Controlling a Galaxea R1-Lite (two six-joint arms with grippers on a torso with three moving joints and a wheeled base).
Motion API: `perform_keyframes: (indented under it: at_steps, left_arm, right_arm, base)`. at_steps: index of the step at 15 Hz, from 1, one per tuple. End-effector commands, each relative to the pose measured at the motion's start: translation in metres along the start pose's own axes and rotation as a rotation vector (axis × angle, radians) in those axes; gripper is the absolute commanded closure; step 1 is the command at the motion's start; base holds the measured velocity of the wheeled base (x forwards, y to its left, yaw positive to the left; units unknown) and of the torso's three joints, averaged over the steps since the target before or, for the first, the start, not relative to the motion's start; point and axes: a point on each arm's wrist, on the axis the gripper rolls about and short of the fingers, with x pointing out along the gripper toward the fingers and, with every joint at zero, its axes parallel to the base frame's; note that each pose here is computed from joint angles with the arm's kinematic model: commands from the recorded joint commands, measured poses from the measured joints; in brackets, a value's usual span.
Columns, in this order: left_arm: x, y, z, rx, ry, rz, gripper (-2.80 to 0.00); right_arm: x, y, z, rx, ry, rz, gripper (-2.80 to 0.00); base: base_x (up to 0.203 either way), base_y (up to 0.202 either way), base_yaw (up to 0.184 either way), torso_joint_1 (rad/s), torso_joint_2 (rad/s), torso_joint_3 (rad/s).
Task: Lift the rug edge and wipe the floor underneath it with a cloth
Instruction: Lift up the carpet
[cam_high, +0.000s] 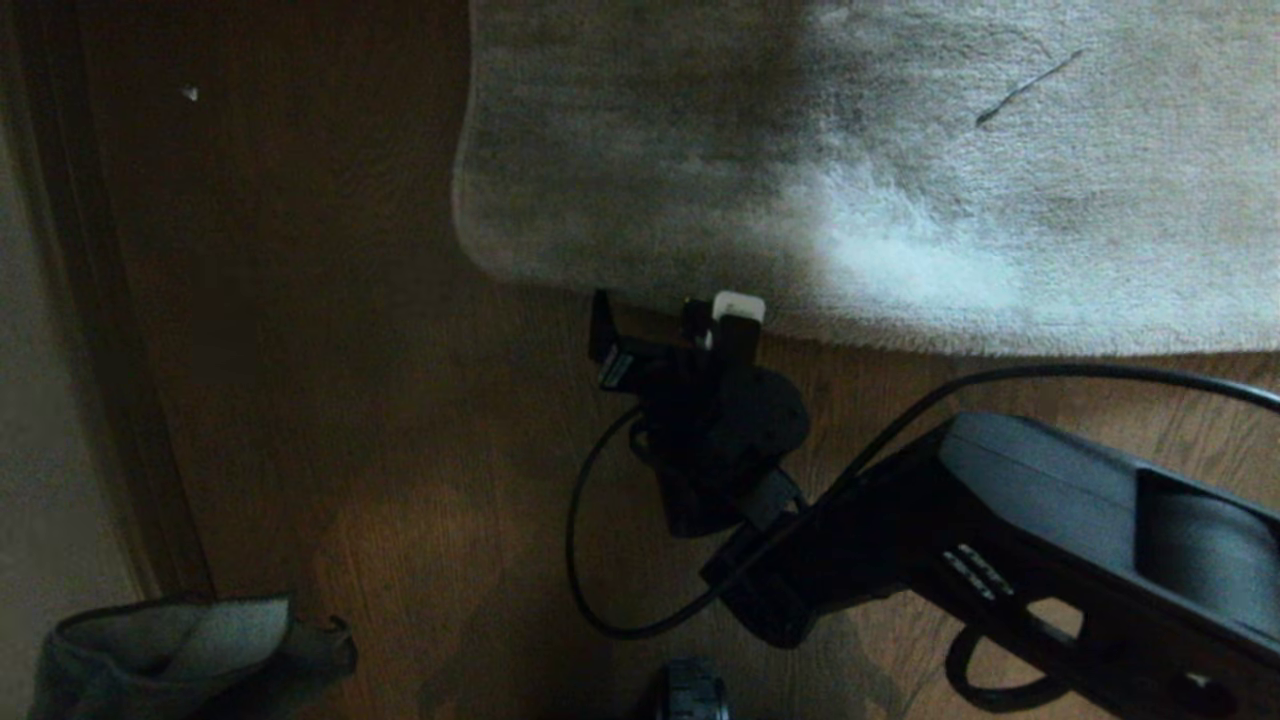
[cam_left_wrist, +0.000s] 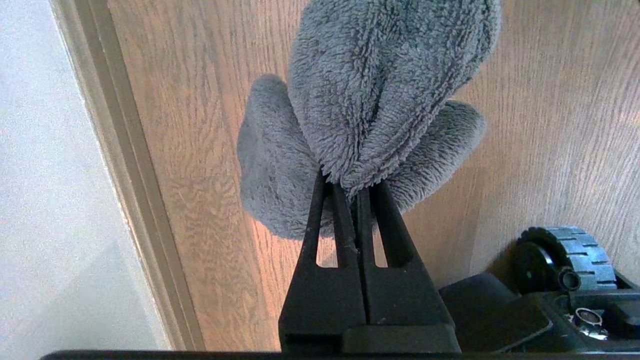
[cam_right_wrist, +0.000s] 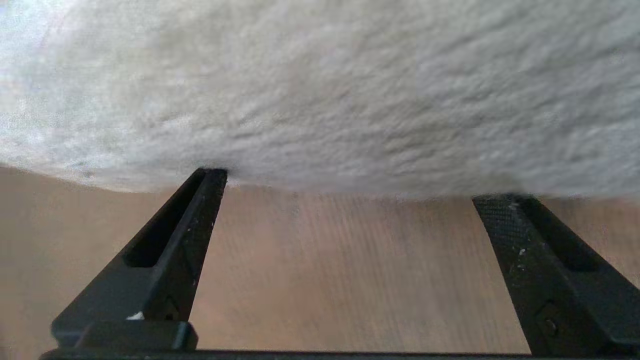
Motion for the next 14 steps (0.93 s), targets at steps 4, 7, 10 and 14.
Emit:
perform_keyframes:
  at_steps: [4, 7, 10, 14]
  left_arm:
    - [0.0, 0.0, 0.0, 0.0, -0.001, 0.0, 0.0]
    - [0.0, 0.0, 0.0, 0.0, -0.001, 0.0, 0.0]
    - [0.0, 0.0, 0.0, 0.0, -0.001, 0.0, 0.0]
    - [0.0, 0.0, 0.0, 0.0, -0.001, 0.0, 0.0]
  right_arm:
    - [-0.012, 0.025, 0.017, 0.071, -0.044, 0.053, -2.8]
    - [-0.014, 0.029, 0.021, 0.084, -0.047, 0.062, -2.8]
    - [-0.02, 0.031, 0.018, 0.091, -0.025, 0.072, -2.8]
    - [-0.021, 0.032, 0.019, 0.139, -0.022, 0.07, -2.8]
  base:
    - [0.0, 0.0, 0.0, 0.0, 0.0, 0.0]
    - [0.0, 0.0, 0.0, 0.0, 0.0, 0.0]
    - [0.0, 0.0, 0.0, 0.0, 0.0, 0.0]
    - [0.0, 0.0, 0.0, 0.0, 0.0, 0.0]
